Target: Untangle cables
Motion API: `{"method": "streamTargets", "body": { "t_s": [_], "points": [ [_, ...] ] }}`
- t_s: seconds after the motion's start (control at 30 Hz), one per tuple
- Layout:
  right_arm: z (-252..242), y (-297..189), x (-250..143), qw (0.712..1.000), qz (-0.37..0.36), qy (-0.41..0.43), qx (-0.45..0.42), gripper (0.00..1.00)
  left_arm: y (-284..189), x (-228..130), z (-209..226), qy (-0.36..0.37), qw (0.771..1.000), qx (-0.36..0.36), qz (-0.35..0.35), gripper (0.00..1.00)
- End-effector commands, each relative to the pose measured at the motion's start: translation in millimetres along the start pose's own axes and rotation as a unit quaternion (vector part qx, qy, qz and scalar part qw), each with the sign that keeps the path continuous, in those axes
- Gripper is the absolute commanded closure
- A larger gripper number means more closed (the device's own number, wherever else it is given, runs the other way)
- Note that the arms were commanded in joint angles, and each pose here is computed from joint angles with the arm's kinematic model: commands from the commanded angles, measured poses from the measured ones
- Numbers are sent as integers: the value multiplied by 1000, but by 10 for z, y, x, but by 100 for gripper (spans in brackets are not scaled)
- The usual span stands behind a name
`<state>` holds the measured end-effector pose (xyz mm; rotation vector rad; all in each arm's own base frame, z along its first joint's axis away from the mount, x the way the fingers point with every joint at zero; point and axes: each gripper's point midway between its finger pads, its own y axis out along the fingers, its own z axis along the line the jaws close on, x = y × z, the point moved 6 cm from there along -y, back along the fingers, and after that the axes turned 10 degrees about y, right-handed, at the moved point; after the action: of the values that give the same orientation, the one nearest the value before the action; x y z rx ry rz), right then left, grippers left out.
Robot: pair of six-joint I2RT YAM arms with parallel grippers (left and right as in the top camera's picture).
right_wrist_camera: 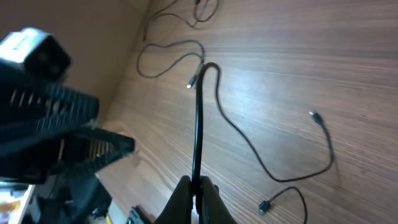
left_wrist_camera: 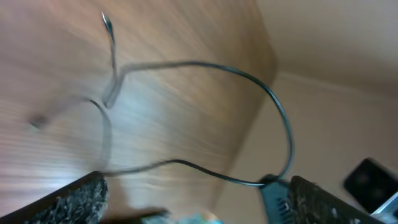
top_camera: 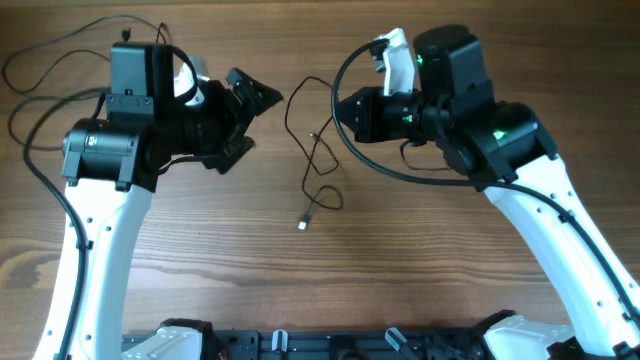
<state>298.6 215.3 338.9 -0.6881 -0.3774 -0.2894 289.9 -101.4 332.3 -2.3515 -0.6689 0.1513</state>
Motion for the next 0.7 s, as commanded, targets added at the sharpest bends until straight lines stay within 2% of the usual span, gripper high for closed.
{"method": "streamTargets", "body": {
  "t_s": [0.0, 0.07, 0.2, 0.27, 0.37, 0.4, 0.5, 0.6, 0.67],
  "points": [
    [180, 89, -53, 999, 16, -22, 34, 96, -53, -92, -127, -126, 991, -36, 34, 5],
    [250, 146, -124, 998, 26, -51, 41, 96, -59, -86, -182, -117, 991, -53, 39, 4],
    [339, 203, -226, 994, 40, -91, 51, 96, -75, -111, -284, -121, 987, -85, 64, 10],
    [385, 218, -277, 992, 48, -104, 58, 96, -79, -82, -321, -129, 985, -94, 59, 20],
    [472, 247, -360, 988, 59, -124, 71, 96, -74, -69, -327, -127, 986, -96, 57, 25],
    [503, 256, -379, 986, 59, -134, 75, 96, -62, -58, -318, -128, 986, -93, 55, 30],
    [581, 276, -426, 984, 62, -145, 86, 96, 12, -39, -290, -134, 986, -82, 57, 32],
    [585, 275, -427, 984, 62, -145, 88, 96, 30, -40, -289, -134, 986, -80, 59, 47],
    [585, 275, -425, 983, 61, -148, 88, 96, 31, -49, -280, -137, 986, -78, 61, 53]
  ]
}}
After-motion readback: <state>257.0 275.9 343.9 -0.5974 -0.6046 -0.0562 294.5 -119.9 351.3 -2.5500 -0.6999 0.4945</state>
